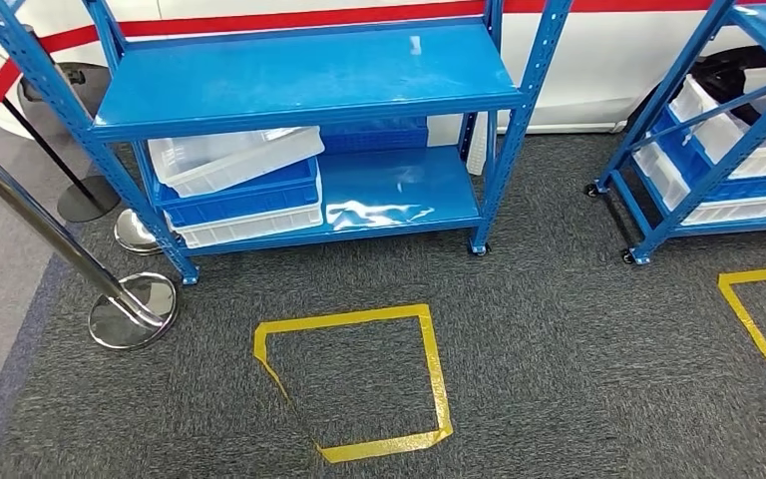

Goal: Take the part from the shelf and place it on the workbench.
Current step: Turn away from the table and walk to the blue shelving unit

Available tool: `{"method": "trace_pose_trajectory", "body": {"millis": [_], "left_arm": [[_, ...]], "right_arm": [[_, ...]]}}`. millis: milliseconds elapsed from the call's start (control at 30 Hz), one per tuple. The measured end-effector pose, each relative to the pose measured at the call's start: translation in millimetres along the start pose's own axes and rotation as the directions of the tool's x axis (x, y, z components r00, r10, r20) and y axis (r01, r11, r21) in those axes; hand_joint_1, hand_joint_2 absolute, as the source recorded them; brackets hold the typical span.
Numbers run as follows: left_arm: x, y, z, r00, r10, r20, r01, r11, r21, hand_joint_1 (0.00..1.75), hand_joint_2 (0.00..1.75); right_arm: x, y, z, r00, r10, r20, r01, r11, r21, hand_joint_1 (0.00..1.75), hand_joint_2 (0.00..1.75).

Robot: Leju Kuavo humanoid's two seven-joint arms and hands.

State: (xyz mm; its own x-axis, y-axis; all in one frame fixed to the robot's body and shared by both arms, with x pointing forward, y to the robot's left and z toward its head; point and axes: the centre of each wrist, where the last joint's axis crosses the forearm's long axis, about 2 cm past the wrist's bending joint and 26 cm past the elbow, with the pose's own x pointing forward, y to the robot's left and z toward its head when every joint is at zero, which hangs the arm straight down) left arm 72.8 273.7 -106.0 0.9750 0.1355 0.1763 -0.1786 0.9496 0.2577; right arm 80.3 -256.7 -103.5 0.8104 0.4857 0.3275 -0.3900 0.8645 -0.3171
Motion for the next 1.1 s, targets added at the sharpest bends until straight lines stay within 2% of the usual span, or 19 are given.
{"method": "trace_pose_trajectory", "body": {"millis": [767, 900, 1100], "left_arm": [[0.0, 2.3, -0.7, 1.0, -0.008, -0.017, 0.009, 1.0, 0.009, 0.0, 0.0], [0.9, 1.3, -0.2, 1.0, 0.004, -0.027, -0.003, 0.999, 0.043, 0.0, 1.75], [1.1, 0.0, 0.4, 0.999, 0.008, -0.031, -0.006, 0.999, 0.05, 0.0, 1.75]], "right_arm": [[4.2, -1.5, -1.0, 1.0, 0.019, 0.012, -0.019, 1.0, -0.009, 0.0, 0.0], [0.2, -0.2, 0.2, 1.0, -0.001, -0.002, 0.001, 0.999, -0.04, 0.0, 0.0], [0.2, -0.4, 0.1, 0.999, -0.034, -0.038, 0.032, 0.998, -0.05, 0.0, 0.0]]}}
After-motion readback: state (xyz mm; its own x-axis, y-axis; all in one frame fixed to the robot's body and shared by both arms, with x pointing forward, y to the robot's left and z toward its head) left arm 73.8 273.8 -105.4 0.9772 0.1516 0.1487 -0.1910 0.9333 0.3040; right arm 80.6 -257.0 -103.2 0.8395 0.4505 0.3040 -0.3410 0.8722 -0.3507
